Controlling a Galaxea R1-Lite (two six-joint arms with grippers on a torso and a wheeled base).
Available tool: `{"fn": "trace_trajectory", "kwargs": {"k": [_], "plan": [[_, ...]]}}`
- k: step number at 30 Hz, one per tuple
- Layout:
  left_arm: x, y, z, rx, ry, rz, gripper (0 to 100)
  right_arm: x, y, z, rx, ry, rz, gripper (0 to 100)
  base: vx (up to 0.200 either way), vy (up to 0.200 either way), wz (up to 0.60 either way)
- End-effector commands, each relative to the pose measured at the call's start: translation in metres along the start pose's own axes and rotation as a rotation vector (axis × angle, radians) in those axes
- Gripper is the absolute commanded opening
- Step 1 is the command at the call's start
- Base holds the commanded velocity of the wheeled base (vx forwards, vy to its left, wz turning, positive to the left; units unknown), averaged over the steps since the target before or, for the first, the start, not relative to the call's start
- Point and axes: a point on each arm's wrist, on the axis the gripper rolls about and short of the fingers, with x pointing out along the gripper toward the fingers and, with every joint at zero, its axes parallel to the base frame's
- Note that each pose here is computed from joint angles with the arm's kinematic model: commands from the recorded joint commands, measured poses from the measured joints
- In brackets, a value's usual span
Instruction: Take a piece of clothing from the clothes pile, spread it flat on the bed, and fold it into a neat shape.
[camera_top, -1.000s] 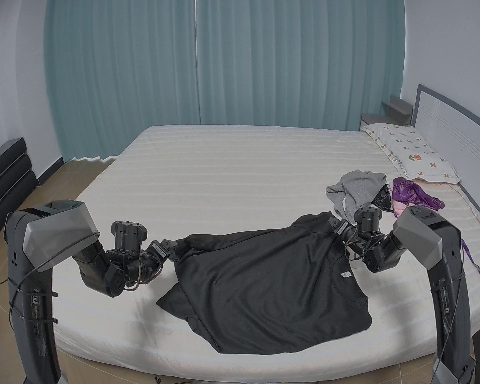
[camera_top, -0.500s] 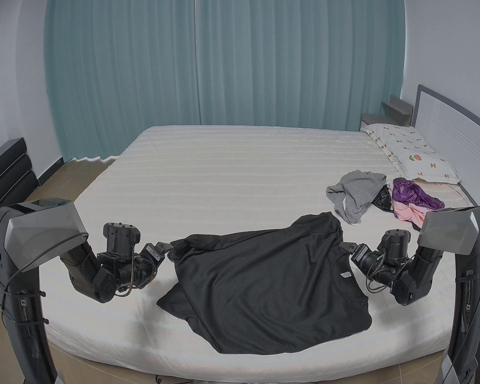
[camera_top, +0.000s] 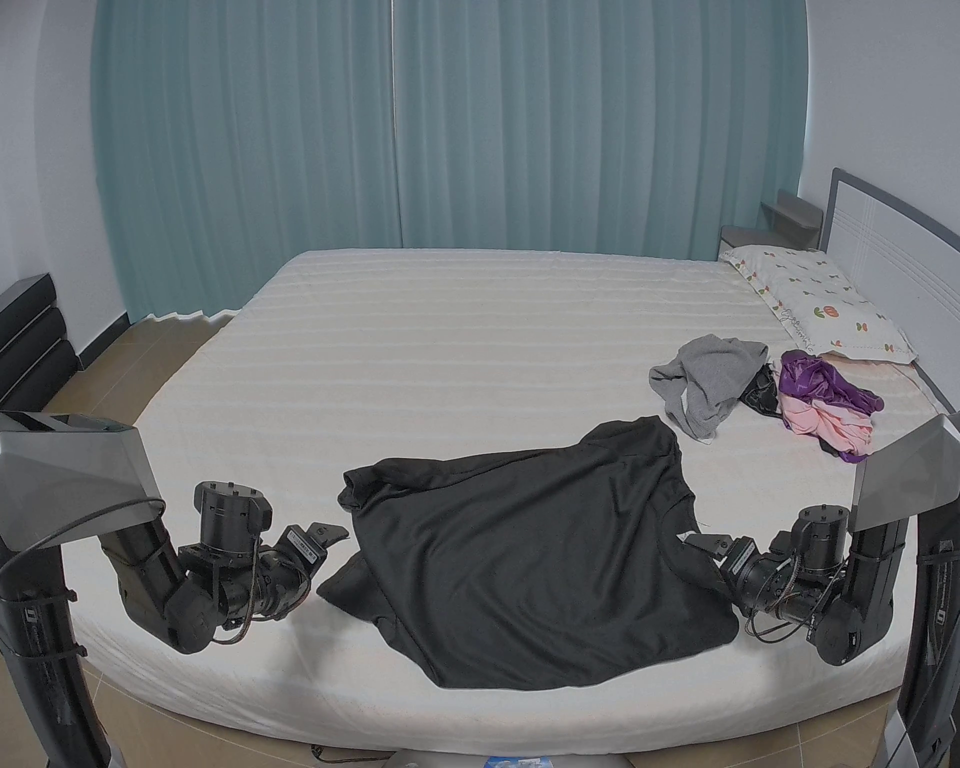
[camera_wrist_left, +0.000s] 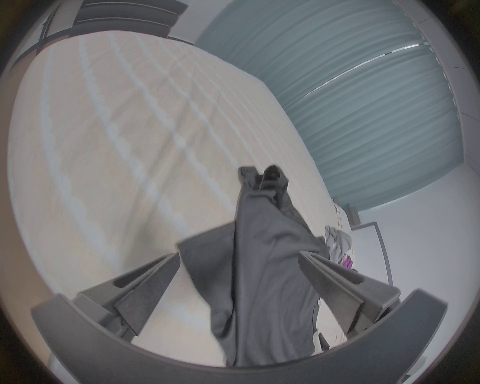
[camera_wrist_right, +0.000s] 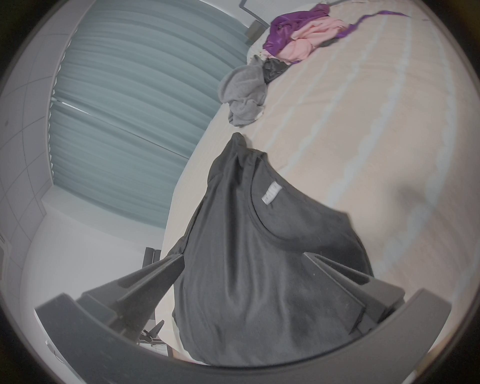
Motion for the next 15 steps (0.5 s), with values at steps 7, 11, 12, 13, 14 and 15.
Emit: {"fn": "trace_trajectory", "kwargs": {"k": [7,11,12,13,14,15], "plan": [[-0.0048,0.0047,-0.0071,0.002,0.05,0.002,100,-0.0013,-0.0022,-0.0023,0.015,0.013,0.001,100,-0.029,0.0,0.0],[-0.0048,0.0045,-0.0076,0.001,0.052,0.0,100,-0.0011,-0.0028,-0.0032,0.015,0.017,-0.002,100,0.0,0.0,0.0],[-0.0048,0.0041,-0.0084,0.003,0.054,-0.001,100,-0.0011,-0.0028,-0.0032,0.015,0.017,-0.002,100,0.0,0.0,0.0],[-0.0047,0.0039,-0.0087,0.004,0.054,-0.001,100,-0.0011,-0.0028,-0.0032,0.014,0.017,-0.002,100,0.0,0.0,0.0],[-0.0047,0.0039,-0.0087,0.004,0.054,-0.001,100,-0.0011,-0.0028,-0.0032,0.014,0.017,-0.002,100,0.0,-0.2,0.0],[-0.0047,0.0033,-0.01,0.008,0.058,-0.001,100,-0.0011,-0.0028,-0.0032,0.014,0.017,-0.002,100,0.0,-0.2,0.0]]}}
